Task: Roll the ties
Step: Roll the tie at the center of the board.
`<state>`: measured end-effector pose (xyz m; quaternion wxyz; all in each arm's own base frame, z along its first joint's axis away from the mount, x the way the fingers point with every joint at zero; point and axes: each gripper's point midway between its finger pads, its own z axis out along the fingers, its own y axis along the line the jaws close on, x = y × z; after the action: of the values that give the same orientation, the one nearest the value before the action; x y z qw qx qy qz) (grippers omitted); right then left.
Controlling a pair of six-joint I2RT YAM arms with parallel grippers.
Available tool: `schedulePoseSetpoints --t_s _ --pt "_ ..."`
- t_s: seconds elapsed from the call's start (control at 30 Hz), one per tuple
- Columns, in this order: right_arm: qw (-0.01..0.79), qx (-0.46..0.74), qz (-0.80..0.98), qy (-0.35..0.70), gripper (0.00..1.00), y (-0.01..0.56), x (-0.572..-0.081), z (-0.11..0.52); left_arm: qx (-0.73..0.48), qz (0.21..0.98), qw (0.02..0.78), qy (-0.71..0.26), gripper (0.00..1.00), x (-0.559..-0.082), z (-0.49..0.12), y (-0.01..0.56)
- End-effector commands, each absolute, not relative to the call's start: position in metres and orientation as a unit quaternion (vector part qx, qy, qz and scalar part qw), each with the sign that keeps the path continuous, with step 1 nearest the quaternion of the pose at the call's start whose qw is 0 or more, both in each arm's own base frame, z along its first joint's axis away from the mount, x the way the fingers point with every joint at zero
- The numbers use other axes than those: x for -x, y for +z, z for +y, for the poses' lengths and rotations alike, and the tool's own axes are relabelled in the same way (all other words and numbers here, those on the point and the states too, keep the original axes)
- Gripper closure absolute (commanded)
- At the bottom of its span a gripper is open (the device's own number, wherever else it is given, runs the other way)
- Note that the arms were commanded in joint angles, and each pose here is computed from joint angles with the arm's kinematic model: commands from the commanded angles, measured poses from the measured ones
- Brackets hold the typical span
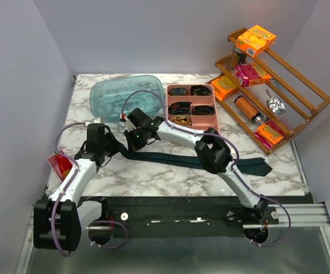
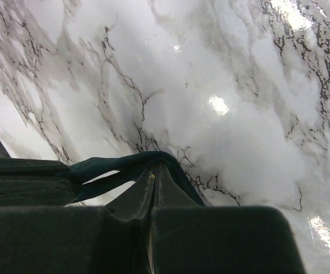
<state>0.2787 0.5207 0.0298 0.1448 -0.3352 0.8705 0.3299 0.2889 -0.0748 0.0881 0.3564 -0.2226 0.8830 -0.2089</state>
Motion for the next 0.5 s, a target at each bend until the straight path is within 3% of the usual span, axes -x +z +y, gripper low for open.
schedulePoseSetpoints --t_s 0.0,0.47 --pt "0.127 0.329 0.886 0.300 0.94 0.006 -0.274 0.511 0.222 0.872 0.379 -0.216 1.00 -0.296 -0.076 0.104" --pt "0.099 0.314 0.888 0.322 0.95 -0.004 -0.269 0.517 0.211 0.865 0.369 -0.265 1.00 -0.301 -0.113 0.095"
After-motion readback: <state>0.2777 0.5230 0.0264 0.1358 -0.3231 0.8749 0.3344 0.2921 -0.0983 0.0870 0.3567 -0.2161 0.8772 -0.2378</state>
